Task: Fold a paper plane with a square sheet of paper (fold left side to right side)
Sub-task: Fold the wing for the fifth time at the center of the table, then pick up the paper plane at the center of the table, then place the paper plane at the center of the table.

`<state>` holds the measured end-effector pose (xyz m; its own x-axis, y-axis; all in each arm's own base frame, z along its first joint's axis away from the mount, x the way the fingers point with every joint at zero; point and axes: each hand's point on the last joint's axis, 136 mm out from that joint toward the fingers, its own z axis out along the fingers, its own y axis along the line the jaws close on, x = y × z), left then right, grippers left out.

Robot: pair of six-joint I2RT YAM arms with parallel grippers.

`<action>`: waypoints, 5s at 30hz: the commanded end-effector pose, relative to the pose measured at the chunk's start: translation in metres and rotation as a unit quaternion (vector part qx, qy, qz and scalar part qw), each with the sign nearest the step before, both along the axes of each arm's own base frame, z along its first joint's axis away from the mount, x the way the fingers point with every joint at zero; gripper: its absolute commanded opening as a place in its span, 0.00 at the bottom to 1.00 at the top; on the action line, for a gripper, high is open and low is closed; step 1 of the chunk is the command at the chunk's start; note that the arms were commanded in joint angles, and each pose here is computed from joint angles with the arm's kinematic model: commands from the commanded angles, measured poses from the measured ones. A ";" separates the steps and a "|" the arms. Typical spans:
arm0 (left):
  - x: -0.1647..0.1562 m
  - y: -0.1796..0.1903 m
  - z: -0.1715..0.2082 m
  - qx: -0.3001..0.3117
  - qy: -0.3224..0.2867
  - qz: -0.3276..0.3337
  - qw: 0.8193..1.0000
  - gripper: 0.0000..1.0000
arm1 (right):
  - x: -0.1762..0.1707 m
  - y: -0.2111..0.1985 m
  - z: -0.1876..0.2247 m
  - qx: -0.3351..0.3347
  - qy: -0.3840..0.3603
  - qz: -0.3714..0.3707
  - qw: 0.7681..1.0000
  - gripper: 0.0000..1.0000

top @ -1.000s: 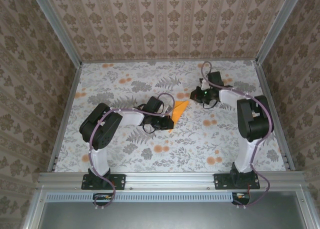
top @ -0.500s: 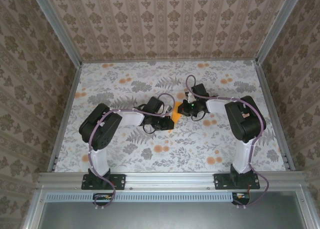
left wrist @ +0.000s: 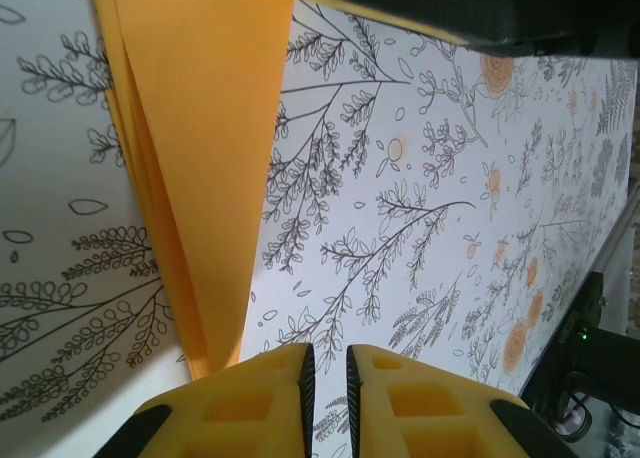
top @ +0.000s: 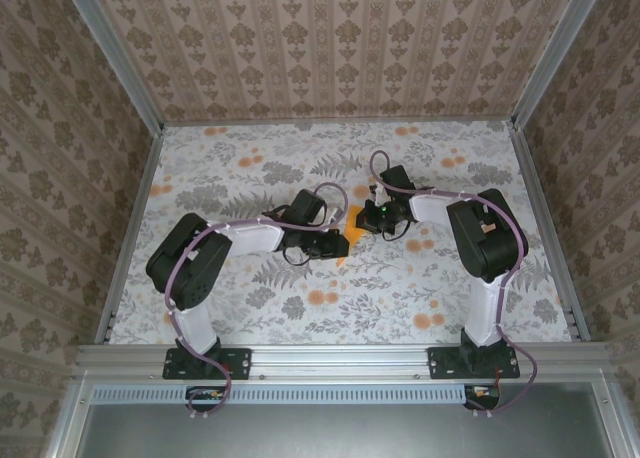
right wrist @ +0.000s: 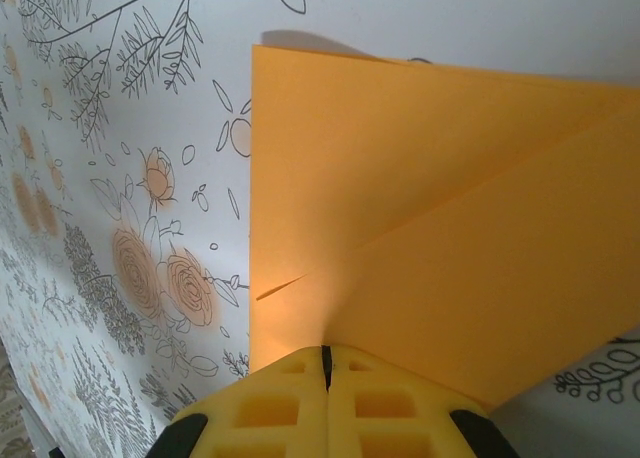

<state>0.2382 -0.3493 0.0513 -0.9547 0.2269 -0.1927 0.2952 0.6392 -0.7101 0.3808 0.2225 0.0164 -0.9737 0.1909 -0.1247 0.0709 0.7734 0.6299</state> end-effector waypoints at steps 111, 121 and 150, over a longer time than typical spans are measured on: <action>0.048 0.124 0.066 0.013 -0.164 0.191 0.968 0.57 | -0.022 -0.007 0.057 -0.216 -0.068 -0.104 0.969 0.63; 0.037 0.141 0.069 0.032 -0.179 0.196 0.964 0.58 | -0.023 0.011 0.059 -0.206 -0.077 -0.083 0.972 0.02; 0.040 0.157 0.105 0.032 -0.222 0.225 0.948 0.75 | -0.091 -0.061 0.080 -0.225 -0.098 -0.025 0.969 0.38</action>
